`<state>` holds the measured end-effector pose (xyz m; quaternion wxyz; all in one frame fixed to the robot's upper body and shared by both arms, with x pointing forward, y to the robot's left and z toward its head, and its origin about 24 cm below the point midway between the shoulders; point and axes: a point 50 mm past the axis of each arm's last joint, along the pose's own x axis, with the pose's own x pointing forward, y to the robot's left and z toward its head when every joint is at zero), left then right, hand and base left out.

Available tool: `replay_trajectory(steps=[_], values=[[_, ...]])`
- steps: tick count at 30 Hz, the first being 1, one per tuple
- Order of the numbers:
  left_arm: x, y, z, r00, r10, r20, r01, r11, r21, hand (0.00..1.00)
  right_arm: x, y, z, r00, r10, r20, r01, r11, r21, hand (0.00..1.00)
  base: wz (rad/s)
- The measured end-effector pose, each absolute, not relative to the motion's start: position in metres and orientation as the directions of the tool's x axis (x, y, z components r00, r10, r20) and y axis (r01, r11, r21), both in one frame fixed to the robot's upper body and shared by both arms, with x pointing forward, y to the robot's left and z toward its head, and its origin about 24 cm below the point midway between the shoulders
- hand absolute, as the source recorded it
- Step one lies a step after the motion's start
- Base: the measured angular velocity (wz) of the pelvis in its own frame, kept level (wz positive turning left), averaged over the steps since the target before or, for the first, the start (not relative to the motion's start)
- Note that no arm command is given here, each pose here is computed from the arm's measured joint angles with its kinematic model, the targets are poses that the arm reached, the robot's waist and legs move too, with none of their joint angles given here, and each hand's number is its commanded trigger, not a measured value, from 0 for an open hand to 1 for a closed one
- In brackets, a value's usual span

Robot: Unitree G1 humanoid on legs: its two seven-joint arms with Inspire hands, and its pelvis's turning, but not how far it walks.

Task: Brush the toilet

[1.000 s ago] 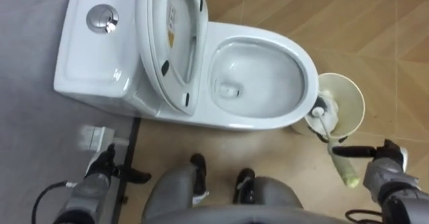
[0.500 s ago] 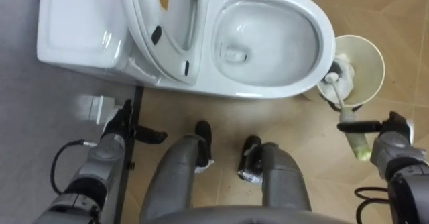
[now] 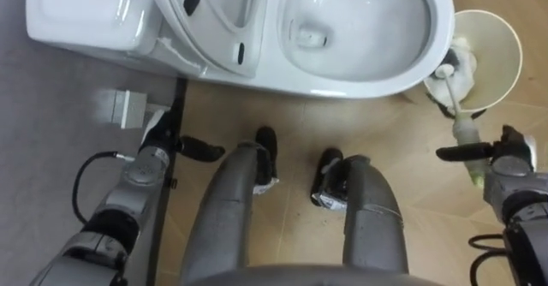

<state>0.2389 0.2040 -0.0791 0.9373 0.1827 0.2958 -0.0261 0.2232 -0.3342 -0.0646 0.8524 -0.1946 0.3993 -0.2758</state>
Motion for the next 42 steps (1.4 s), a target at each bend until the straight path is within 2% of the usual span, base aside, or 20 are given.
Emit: replay_trajectory(steps=[11,25,26,32,42], values=[[0.247,0.195,-0.068,0.854,0.014,-0.52,0.176,0.933,0.313,0.0,0.227,-0.342,-0.058,0.546,-0.604,-0.581,0.271,0.783,-0.56,0.0,0.05],[0.244,0.195,-0.068,0.856,0.008,-0.516,0.176,0.935,0.307,0.0,0.212,-0.346,-0.066,0.523,-0.569,-0.634,0.173,0.799,-0.576,0.0,0.0],[0.244,0.195,-0.067,0.858,0.007,-0.514,0.176,0.935,0.307,0.0,0.212,-0.346,-0.066,0.524,-0.567,-0.636,0.171,0.801,-0.574,1.0,0.0],[0.244,0.195,-0.067,0.856,0.007,-0.517,0.177,0.936,0.306,0.0,0.209,-0.349,-0.067,0.515,-0.564,-0.645,0.169,0.805,-0.569,1.0,0.0],[0.235,0.193,-0.07,0.846,0.006,-0.532,0.175,0.941,0.29,0.0,0.178,-0.35,-0.084,0.42,-0.561,-0.714,0.101,0.81,-0.578,1.0,0.01]])
